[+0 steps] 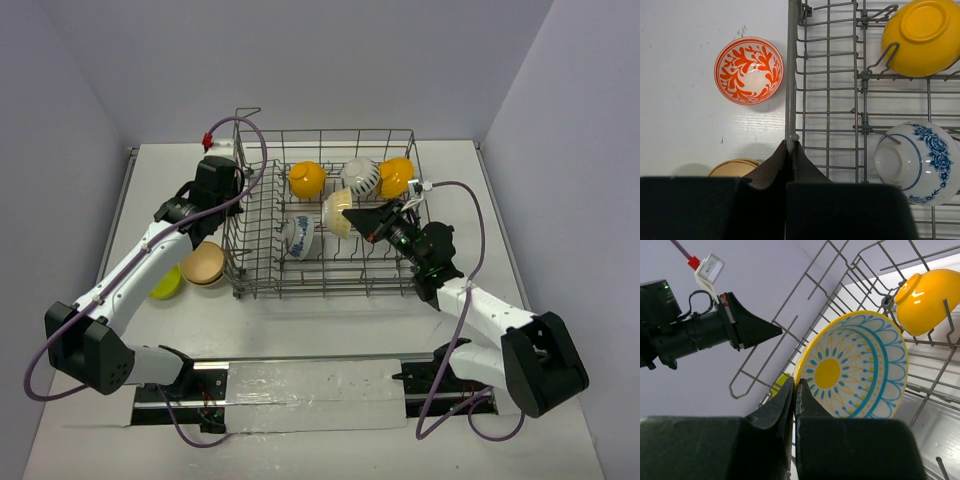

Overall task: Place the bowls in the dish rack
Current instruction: Insert the bowl into the dish rack.

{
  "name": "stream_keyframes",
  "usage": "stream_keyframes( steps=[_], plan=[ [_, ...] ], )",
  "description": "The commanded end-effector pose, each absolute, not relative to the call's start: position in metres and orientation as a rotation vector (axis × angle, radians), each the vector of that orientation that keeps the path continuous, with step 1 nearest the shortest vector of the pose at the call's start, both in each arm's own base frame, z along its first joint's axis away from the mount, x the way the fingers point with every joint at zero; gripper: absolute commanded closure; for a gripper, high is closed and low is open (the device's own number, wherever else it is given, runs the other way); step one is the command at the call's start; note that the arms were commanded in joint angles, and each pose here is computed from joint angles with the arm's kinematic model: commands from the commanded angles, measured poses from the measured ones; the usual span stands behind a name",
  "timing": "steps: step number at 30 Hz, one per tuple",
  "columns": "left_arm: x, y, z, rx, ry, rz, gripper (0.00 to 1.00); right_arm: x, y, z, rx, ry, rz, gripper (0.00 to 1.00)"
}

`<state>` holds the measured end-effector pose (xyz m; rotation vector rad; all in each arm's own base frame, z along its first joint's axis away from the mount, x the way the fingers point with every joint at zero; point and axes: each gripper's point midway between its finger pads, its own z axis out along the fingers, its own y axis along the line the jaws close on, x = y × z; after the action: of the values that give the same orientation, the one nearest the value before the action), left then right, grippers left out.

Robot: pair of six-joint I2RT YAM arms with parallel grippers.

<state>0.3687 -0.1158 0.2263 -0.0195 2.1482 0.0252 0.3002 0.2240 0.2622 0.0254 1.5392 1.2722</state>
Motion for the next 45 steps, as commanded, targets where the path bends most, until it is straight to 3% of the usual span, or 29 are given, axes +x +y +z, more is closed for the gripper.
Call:
stream_keyframes(
  steps=[1,22,45],
  plan=[
    [0.364,-0.112,0.218,-0.023,2.173,0.021,1.00,0.303,0.219,0.294,0.062,1.370,1.335,1.00],
    [0.364,-0.118,0.215,-0.004,2.186,-0.021,1.00,0.319,0.231,0.242,0.146,1.387,1.481,1.00],
    [0.364,-0.119,0.216,-0.004,2.180,-0.028,1.00,0.302,0.221,0.276,0.070,1.323,1.407,1.00]
  ],
)
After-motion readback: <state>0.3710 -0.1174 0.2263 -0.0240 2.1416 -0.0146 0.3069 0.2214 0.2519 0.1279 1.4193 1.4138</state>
